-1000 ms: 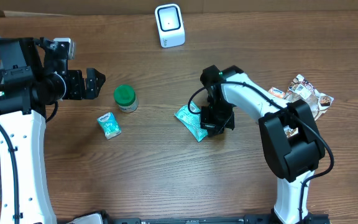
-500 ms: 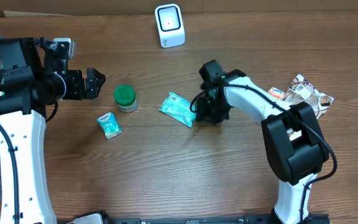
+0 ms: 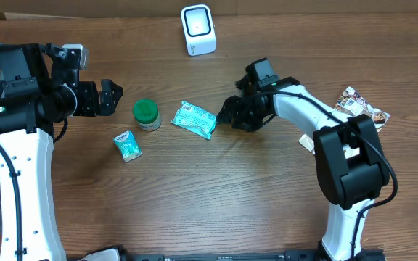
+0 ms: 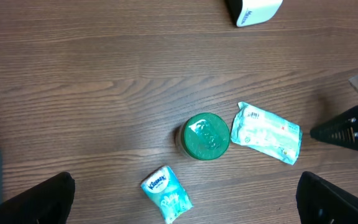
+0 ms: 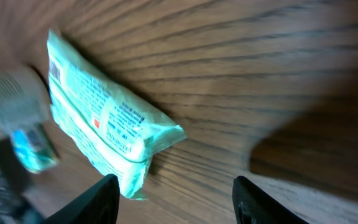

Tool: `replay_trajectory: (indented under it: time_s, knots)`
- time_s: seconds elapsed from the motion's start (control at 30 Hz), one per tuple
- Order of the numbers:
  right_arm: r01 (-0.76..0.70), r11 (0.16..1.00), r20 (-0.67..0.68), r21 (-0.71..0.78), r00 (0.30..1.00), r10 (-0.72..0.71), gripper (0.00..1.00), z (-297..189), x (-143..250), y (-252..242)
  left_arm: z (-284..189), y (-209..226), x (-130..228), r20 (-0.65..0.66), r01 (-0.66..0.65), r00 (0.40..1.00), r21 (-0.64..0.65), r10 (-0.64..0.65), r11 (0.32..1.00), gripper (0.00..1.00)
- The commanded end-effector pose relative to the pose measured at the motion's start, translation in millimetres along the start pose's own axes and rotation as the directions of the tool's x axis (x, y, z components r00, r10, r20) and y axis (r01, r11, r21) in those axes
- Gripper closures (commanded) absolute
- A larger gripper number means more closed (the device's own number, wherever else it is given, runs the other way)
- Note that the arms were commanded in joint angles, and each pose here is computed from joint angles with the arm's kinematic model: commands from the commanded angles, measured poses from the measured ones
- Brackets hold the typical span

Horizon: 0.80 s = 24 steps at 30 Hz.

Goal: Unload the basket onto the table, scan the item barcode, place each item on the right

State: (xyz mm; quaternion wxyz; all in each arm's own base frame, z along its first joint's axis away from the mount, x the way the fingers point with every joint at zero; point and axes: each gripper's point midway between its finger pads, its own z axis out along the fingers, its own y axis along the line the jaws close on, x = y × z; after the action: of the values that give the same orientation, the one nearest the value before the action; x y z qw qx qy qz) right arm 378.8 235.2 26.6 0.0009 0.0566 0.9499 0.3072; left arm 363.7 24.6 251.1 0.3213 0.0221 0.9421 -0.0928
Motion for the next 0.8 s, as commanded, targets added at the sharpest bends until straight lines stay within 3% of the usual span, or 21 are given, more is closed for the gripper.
replay_trajectory:
  time_s: [0.0, 0.17, 0.23, 0.33, 0.47, 0.77]
  knots:
    - [-0.212, 0.976, -0.048, -0.042, 0.977, 0.210, 0.40, 6.6, 8.3, 18.9, -6.3, -5.1, -8.8, 0.030, -0.030, 0.999, 0.010, 0.030, 0.999, 0.00]
    - [-0.298, 0.952, 0.045, 0.063, 0.954, 0.296, 0.40, 26.5, 15.1, 23.7, -6.3, -5.1, -8.8, 0.030, -0.030, 0.999, 0.010, 0.030, 0.999, 0.00]
    - [-0.327, 0.938, 0.114, 0.110, 0.942, 0.315, 0.36, 33.6, 14.9, 22.1, -6.3, -5.1, -8.8, 0.030, -0.030, 0.999, 0.010, 0.030, 0.999, 0.01]
    - [-0.306, 0.940, 0.218, 0.153, 0.938, 0.270, 0.36, 39.6, 9.1, 24.6, -6.3, -5.1, -8.8, 0.030, -0.030, 0.999, 0.010, 0.030, 0.999, 0.00]
    - [-0.242, 0.961, 0.255, 0.133, 0.946, 0.202, 0.37, 44.8, 4.8, 40.0, -6.3, -5.1, -8.8, 0.030, -0.030, 0.999, 0.010, 0.030, 0.999, 0.00]
    - [-0.213, 0.967, 0.293, 0.138, 0.942, 0.165, 0.56, 57.2, 8.3, 35.4, -6.3, -5.1, -8.8, 0.030, -0.030, 0.999, 0.010, 0.030, 0.999, 0.00]
